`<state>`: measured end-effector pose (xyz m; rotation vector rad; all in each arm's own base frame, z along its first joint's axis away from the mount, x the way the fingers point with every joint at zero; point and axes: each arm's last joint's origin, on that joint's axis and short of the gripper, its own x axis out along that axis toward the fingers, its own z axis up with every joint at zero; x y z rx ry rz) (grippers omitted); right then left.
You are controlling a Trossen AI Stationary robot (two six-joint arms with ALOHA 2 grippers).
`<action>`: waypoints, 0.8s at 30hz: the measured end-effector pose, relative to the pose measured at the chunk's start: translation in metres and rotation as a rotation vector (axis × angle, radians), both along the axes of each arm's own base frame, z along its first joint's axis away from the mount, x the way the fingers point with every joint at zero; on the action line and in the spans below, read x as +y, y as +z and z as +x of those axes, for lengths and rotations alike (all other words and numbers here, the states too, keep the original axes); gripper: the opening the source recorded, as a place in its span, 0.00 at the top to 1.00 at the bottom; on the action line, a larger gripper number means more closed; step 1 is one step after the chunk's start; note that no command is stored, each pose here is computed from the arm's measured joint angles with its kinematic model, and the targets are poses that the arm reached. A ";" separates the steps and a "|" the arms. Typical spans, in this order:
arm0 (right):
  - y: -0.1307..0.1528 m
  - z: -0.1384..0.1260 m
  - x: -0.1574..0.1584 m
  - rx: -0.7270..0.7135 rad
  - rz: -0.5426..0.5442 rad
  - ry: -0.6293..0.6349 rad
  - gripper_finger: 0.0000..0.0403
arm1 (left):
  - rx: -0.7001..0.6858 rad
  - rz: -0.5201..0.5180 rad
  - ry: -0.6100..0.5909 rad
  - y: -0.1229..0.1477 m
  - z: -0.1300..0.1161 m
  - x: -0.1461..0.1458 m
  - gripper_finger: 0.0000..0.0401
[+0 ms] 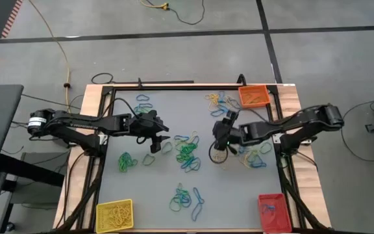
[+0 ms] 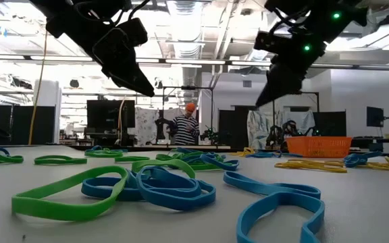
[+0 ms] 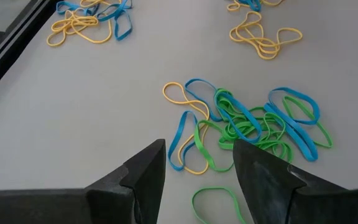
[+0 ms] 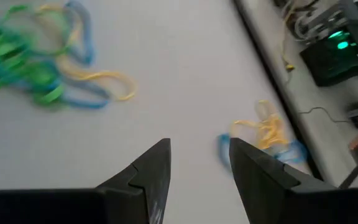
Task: Sort rubber bands into baskets
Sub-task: Put the blue rubber band into the red bin
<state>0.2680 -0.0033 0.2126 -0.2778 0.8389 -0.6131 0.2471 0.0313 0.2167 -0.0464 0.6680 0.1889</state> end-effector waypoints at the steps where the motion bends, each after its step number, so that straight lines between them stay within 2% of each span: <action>1: 0.003 -0.001 -0.005 -0.004 -0.008 -0.009 0.53 | 0.000 0.000 0.000 0.000 0.000 0.000 0.56; 8: 0.007 -0.008 -0.040 0.021 -0.009 -0.094 0.54 | 0.000 0.000 0.000 0.000 0.000 0.000 0.56; 10: 0.005 -0.008 -0.051 0.023 0.055 -0.088 0.55 | 0.000 0.000 0.000 0.000 0.000 0.000 0.56; 15: -0.012 -0.003 -0.076 0.002 0.330 0.004 0.56 | 0.000 0.000 0.000 0.000 0.000 0.000 0.56; 18: -0.023 0.000 -0.093 -0.006 0.385 0.016 0.57 | 0.002 0.000 0.000 0.000 0.000 0.000 0.56; 24: -0.043 -0.003 -0.134 -0.044 0.462 -0.057 0.58 | 0.001 0.000 0.000 0.000 0.000 0.000 0.56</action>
